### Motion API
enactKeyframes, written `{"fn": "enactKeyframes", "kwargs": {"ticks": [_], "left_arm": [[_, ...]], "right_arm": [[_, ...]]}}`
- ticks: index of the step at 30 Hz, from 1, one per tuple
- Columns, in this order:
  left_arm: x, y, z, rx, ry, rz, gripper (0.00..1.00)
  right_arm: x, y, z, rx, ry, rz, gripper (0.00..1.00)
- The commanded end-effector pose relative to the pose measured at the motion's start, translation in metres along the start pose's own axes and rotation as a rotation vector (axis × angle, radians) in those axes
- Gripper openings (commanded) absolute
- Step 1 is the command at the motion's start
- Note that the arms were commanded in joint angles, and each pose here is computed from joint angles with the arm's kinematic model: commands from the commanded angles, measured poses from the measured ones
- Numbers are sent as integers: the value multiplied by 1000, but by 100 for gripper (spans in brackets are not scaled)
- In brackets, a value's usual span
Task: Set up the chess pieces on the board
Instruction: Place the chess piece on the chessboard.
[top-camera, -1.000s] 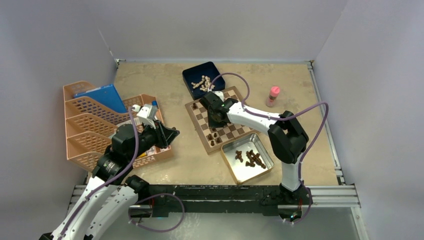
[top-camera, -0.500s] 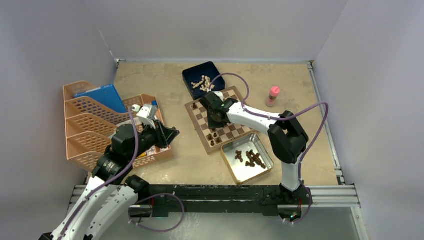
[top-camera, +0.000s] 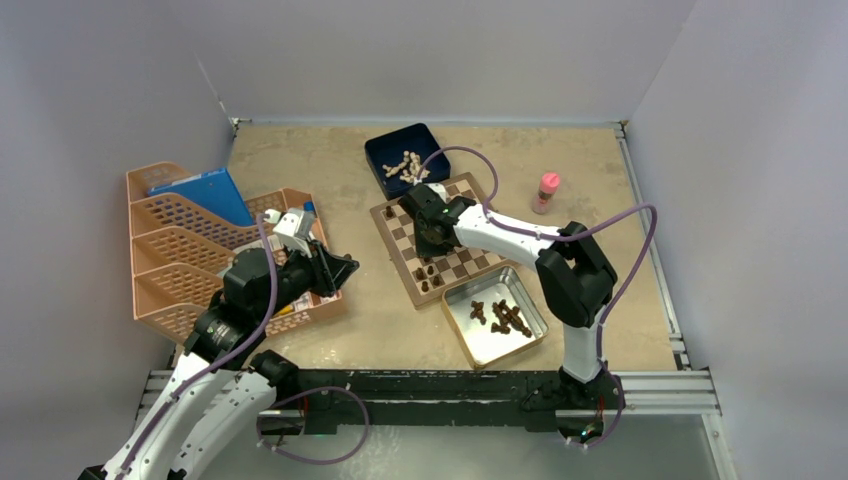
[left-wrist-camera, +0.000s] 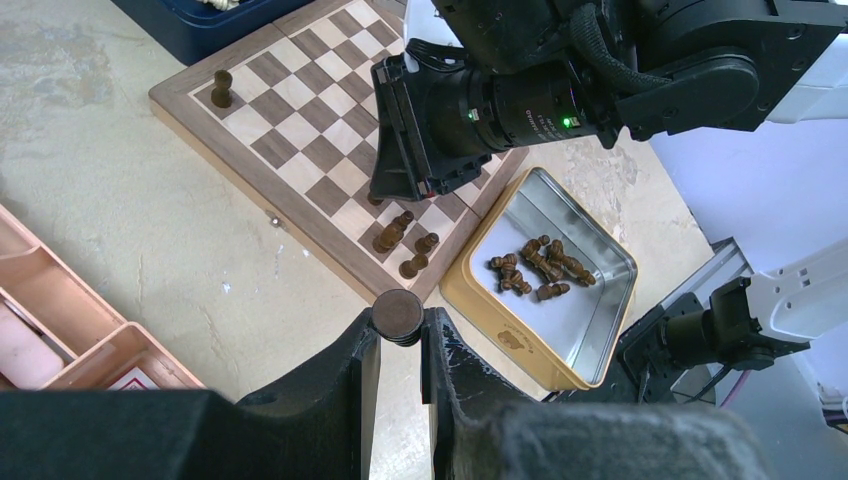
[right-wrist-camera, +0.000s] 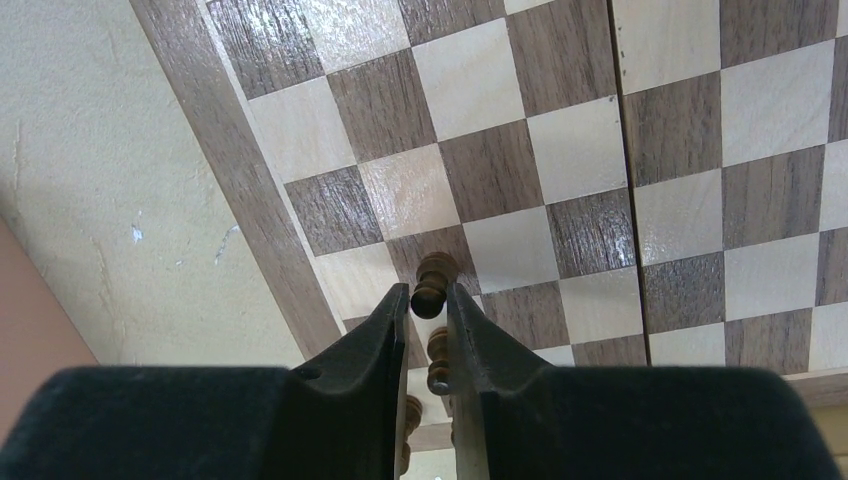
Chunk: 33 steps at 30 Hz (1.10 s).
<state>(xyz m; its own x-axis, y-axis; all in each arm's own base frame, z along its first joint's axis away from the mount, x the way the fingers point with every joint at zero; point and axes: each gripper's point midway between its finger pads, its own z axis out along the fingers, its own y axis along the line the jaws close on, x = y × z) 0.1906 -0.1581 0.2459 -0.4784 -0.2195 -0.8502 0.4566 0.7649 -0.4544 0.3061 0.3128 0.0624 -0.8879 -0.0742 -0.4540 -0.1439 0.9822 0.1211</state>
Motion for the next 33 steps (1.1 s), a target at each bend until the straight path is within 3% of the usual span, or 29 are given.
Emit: {"fn": "enactKeyframes", "kwargs": {"ticks": [1,14,33], "left_arm": [[-19,-6,-3,8,-60,10,9],[-17,-5,-1,4,-51,2,10],[-18,-5,-1,1,-55,0,10]], "right_arm": [[-9,13,-13,-45,-30,-16,22],[-11,6,-19,-4,-49,26,24],[-22,5,-19,23,-91,20,16]]}}
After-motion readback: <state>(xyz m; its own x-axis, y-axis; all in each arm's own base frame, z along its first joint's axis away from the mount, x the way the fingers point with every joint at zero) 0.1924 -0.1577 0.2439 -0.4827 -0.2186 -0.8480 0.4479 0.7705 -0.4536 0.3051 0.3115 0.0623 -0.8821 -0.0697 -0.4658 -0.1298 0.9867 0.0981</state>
